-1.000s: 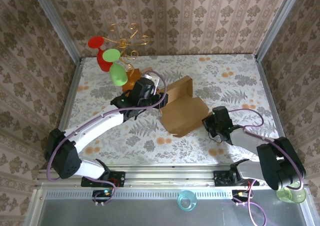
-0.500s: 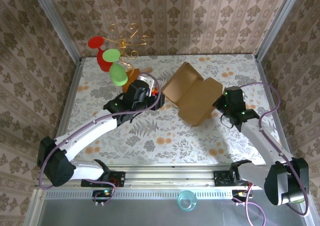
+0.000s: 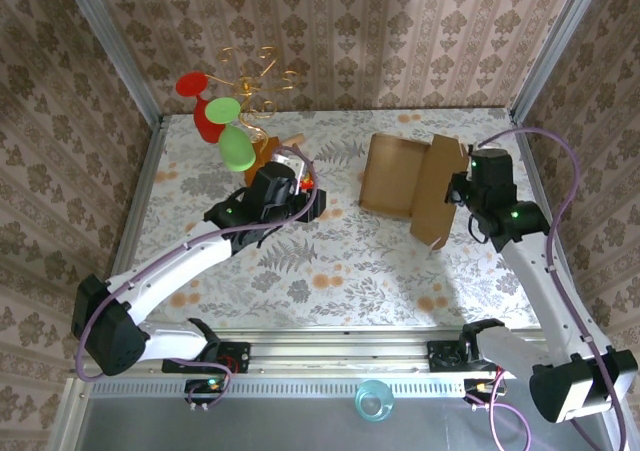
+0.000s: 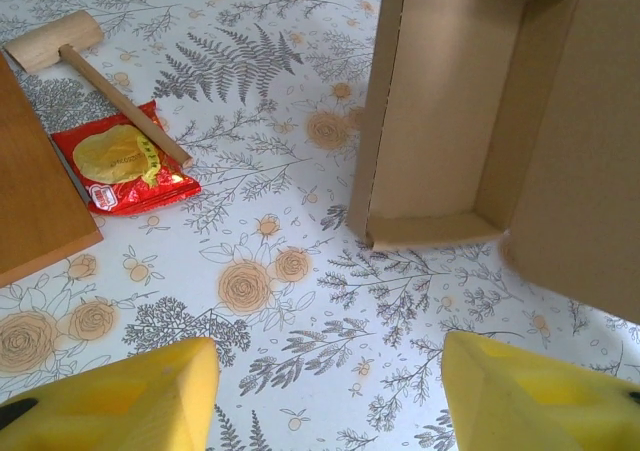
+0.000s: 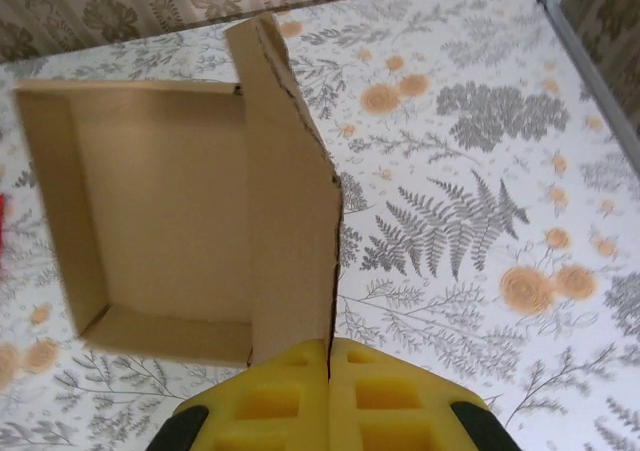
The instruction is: Fold the paper box
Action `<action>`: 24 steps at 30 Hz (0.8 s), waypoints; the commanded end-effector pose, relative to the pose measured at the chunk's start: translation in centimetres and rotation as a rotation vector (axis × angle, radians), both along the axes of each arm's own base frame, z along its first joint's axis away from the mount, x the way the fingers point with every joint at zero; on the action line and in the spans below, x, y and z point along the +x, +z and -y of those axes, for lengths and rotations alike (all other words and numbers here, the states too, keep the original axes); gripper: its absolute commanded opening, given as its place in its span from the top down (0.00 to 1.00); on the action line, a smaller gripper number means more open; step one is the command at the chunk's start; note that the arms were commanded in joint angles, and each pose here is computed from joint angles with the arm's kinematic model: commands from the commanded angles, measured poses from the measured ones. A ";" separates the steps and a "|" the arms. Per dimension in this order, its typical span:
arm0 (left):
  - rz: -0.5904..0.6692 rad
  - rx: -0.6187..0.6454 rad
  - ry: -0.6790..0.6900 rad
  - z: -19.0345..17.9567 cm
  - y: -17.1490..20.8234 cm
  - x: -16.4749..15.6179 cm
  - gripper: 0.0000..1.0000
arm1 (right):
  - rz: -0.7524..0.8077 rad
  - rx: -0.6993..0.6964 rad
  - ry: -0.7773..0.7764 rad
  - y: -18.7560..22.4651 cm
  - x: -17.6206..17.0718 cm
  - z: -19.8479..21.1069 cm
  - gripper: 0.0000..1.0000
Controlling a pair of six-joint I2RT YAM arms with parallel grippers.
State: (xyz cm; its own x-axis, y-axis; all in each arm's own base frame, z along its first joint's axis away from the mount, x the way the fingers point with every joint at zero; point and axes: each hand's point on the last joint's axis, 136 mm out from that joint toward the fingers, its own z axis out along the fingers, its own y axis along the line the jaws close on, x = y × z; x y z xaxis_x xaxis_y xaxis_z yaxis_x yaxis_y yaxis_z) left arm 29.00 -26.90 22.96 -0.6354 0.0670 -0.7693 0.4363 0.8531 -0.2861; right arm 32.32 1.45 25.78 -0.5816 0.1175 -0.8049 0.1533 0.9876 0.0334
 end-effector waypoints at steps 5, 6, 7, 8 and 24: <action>0.002 -0.062 0.029 -1.4 1.4 -0.3 0.41 | -0.006 -0.463 0.200 2.0 2.2 -3.4 1.00; 0.002 -0.064 0.033 -1.6 1.3 -0.2 0.41 | -0.006 -0.497 0.225 2.1 2.6 -3.9 1.00; -0.002 -0.063 0.035 -1.8 1.2 -0.3 0.41 | -0.015 -0.535 0.254 2.0 2.9 -4.4 1.00; -0.004 -0.068 0.041 -2.1 1.2 -0.2 0.41 | 0.003 -0.556 0.286 2.4 3.5 -5.2 1.00; -0.053 -0.131 0.003 -4.8 -0.7 -0.2 0.45 | 0.194 -1.046 0.856 -3.1 3.8 -19.9 1.00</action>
